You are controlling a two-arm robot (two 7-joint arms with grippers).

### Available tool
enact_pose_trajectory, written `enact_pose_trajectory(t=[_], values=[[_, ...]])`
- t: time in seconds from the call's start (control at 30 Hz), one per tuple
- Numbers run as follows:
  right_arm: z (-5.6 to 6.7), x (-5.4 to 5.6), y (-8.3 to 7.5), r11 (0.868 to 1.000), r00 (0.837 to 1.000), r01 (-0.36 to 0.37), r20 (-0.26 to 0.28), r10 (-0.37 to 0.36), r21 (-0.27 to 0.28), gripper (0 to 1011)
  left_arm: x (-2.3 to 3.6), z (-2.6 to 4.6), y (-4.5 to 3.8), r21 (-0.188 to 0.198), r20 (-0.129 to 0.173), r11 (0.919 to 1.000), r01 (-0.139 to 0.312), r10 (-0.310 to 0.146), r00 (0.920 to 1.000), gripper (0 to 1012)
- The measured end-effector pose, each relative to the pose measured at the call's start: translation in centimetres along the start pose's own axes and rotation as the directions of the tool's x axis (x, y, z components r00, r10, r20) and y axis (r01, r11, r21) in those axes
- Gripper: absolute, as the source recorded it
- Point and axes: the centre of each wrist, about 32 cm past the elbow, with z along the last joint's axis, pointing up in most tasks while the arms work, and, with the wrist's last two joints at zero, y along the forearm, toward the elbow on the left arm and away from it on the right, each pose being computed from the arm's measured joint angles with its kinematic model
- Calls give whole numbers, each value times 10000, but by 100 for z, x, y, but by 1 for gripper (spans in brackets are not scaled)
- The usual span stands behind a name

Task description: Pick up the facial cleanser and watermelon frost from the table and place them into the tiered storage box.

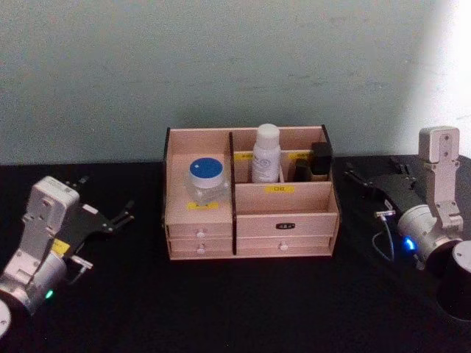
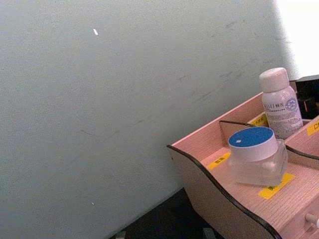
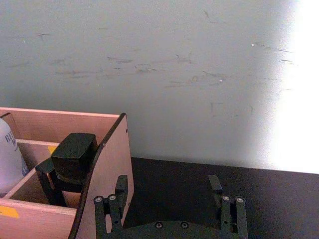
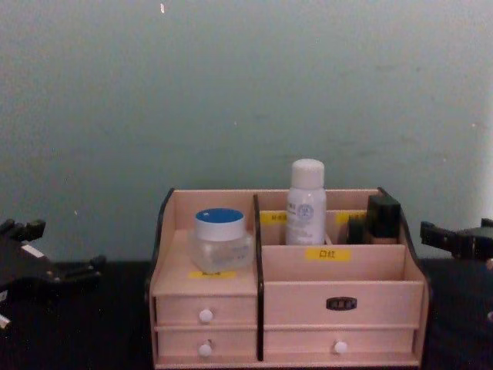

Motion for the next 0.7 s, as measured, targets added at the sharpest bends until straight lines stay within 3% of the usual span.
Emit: enact_pose_trajectory(t=[0.7], values=[[3, -1, 1, 10000, 10000, -3, -17, 3, 27, 1003, 0, 0, 0, 0, 0, 10000, 0, 0, 10000, 1001]])
